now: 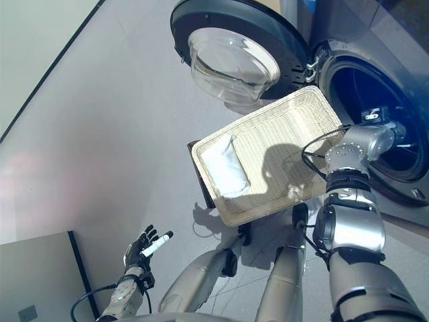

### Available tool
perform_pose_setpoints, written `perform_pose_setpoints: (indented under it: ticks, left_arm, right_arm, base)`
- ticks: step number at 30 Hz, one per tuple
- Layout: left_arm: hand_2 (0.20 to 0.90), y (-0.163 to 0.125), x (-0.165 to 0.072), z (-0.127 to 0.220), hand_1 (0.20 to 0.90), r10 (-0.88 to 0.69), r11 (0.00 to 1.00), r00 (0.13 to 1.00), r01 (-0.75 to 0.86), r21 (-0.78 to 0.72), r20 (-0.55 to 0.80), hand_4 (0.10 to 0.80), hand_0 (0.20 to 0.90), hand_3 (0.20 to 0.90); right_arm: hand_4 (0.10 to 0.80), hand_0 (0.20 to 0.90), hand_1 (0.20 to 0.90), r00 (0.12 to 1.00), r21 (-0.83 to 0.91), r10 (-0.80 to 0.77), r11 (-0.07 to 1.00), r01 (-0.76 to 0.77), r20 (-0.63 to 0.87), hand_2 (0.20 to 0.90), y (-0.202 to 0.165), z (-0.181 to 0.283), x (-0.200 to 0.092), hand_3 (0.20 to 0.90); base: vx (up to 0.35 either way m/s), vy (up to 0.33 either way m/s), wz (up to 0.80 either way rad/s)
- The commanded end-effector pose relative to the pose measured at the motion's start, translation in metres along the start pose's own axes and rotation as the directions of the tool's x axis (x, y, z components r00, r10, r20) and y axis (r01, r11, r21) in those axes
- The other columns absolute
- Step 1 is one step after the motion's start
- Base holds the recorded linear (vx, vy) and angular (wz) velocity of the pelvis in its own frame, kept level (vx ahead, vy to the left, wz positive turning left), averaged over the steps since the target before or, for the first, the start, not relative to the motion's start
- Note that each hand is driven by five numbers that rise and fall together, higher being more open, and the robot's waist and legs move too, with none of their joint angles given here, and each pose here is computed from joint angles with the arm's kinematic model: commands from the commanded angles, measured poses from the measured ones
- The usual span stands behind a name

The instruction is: Pick up the clothes and place them into the washing machine

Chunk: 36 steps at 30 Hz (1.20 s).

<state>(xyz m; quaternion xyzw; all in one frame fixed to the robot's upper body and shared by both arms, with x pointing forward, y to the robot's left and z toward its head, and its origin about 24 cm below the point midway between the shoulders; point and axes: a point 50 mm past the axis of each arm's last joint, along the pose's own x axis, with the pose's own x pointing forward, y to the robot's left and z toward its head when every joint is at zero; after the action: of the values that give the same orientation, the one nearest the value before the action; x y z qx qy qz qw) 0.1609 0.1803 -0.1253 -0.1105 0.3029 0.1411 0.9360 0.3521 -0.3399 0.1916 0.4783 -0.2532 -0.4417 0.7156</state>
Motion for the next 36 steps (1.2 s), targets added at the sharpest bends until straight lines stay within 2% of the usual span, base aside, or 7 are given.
perform_pose_setpoints:
  ticks: [1,11,26,31,32,33,36]
  left_arm:
    - [0.9,0.02,-0.001,-0.002,0.9,0.092,0.995,0.996,-0.092,-0.031,0.0,0.8,0.9,0.9]
    - [0.9,0.017,-0.002,-0.007,0.9,0.084,0.996,0.996,-0.084,-0.035,-0.022,0.8,0.9,0.9]
    - [0.9,0.029,0.002,0.005,0.9,0.118,0.993,0.993,-0.118,-0.013,0.022,0.8,0.9,0.9]
    - [0.9,0.041,0.004,0.017,0.9,0.152,0.988,0.986,-0.154,0.029,0.074,0.8,0.9,0.9]
    - [0.9,0.043,0.005,0.02,0.9,0.158,0.986,0.984,-0.162,0.039,0.083,0.8,0.9,0.9]
    - [0.9,0.047,0.006,0.027,0.9,0.177,0.981,0.977,-0.185,0.056,0.118,0.8,0.9,0.9]
    - [0.9,0.051,0.007,0.038,0.9,0.207,0.974,0.964,-0.22,0.062,0.169,0.8,0.9,0.9]
  right_arm:
    - [0.8,0.9,0.9,0.966,-0.09,0.227,0.972,-0.218,0.122,0.9,0.035,0.031,0.007,0.9]
    - [0.8,0.9,0.9,0.981,-0.257,0.115,0.954,-0.152,-0.153,0.9,-0.044,-0.046,-0.02,0.9]
    - [0.8,0.9,0.9,0.959,-0.522,0.111,0.82,-0.237,-0.261,0.9,-0.07,-0.065,-0.029,0.9]
    - [0.8,0.9,0.9,0.923,-0.83,0.194,0.405,-0.384,-0.333,0.9,-0.08,-0.075,-0.035,0.9]
    - [0.8,0.9,0.9,0.918,-0.882,0.216,0.274,-0.383,-0.331,0.9,-0.08,-0.076,-0.036,0.9]
    - [0.8,0.9,0.9,0.897,-0.927,0.259,0.019,-0.374,-0.357,0.9,-0.083,-0.082,-0.04,0.9]
    - [0.8,0.9,0.9,0.876,-0.924,0.295,-0.154,-0.351,-0.382,0.9,-0.087,-0.089,-0.047,0.9]
  base:
    - [0.0,0.0,0.0]
    - [-0.007,-0.009,-0.05]
    - [-0.014,-0.014,0.04]
    - [-0.04,-0.05,0.13]
    - [-0.036,-0.073,0.14]
    - [-0.026,-0.047,0.12]
    - [-0.035,-0.043,0.26]
